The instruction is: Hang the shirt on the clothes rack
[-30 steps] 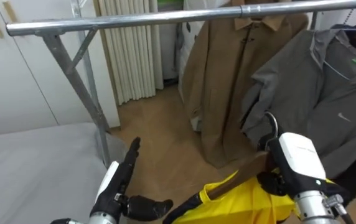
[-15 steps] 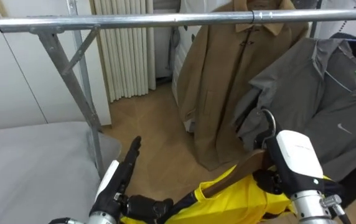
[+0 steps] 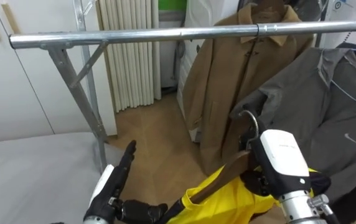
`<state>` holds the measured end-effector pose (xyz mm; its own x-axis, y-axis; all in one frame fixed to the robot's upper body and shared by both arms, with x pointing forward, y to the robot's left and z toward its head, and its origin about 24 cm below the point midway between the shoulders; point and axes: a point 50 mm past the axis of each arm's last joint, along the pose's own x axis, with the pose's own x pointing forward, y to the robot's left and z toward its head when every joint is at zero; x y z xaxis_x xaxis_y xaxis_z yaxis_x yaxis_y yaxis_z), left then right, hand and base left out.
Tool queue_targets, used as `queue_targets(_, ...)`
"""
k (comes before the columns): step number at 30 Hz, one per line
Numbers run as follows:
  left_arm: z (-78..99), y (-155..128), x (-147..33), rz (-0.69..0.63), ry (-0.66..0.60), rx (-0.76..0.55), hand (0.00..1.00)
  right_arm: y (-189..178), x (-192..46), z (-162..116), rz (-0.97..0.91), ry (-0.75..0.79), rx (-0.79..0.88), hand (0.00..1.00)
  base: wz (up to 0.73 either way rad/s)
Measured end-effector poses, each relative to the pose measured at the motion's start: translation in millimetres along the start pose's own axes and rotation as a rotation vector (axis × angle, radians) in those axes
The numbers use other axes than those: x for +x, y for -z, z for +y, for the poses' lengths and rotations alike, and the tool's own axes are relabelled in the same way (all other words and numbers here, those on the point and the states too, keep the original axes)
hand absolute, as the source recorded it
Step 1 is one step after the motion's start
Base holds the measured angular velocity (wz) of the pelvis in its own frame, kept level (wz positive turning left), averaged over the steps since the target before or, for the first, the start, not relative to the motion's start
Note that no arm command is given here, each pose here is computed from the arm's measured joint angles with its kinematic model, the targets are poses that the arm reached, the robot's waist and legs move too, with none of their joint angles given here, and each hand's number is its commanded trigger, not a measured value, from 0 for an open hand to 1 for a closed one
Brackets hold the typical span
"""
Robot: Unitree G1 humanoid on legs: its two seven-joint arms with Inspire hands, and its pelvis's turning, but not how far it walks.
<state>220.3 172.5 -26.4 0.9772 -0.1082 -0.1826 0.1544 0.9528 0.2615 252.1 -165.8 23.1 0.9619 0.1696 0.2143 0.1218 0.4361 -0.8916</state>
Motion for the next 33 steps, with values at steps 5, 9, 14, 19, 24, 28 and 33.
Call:
queue_targets(5, 4.7, 10.2, -3.1, 0.044, -0.024, -0.001, 0.0, 4.0, 0.7, -3.9, 0.009, 0.014, -0.008, 1.0, 0.15)
queue_targets(9, 13.3, 35.9, -13.0, 0.159, -0.075, -0.001, 0.0, 4.6, 4.1, -13.4, 0.005, 0.053, -0.018, 1.0, 0.08)
queue_targets(14, 17.6, 63.6, -36.8, 0.287, -0.099, -0.002, 0.0, 8.6, 17.5, -35.8, -0.024, 0.126, -0.037, 1.0, 0.07)
queue_targets(19, 18.7, 66.9, -41.4, 0.303, -0.102, 0.008, 0.0, 7.3, 34.2, -59.4, -0.053, 0.213, -0.049, 1.0, 0.11)
queue_targets(24, 19.3, 69.8, -43.2, 0.318, -0.098, 0.021, 0.0, 4.9, 43.2, -74.2, -0.077, 0.274, -0.056, 1.0, 0.13)
queue_targets(28, 16.5, 72.5, -45.0, 0.342, -0.084, 0.043, 0.0, 5.6, 43.2, -74.8, -0.071, 0.277, -0.05, 1.0, 0.05)
queue_targets(33, 13.6, 76.9, -47.1, 0.389, -0.063, 0.072, 0.0, 8.1, 44.6, -75.9, -0.042, 0.276, -0.031, 1.0, 0.04)
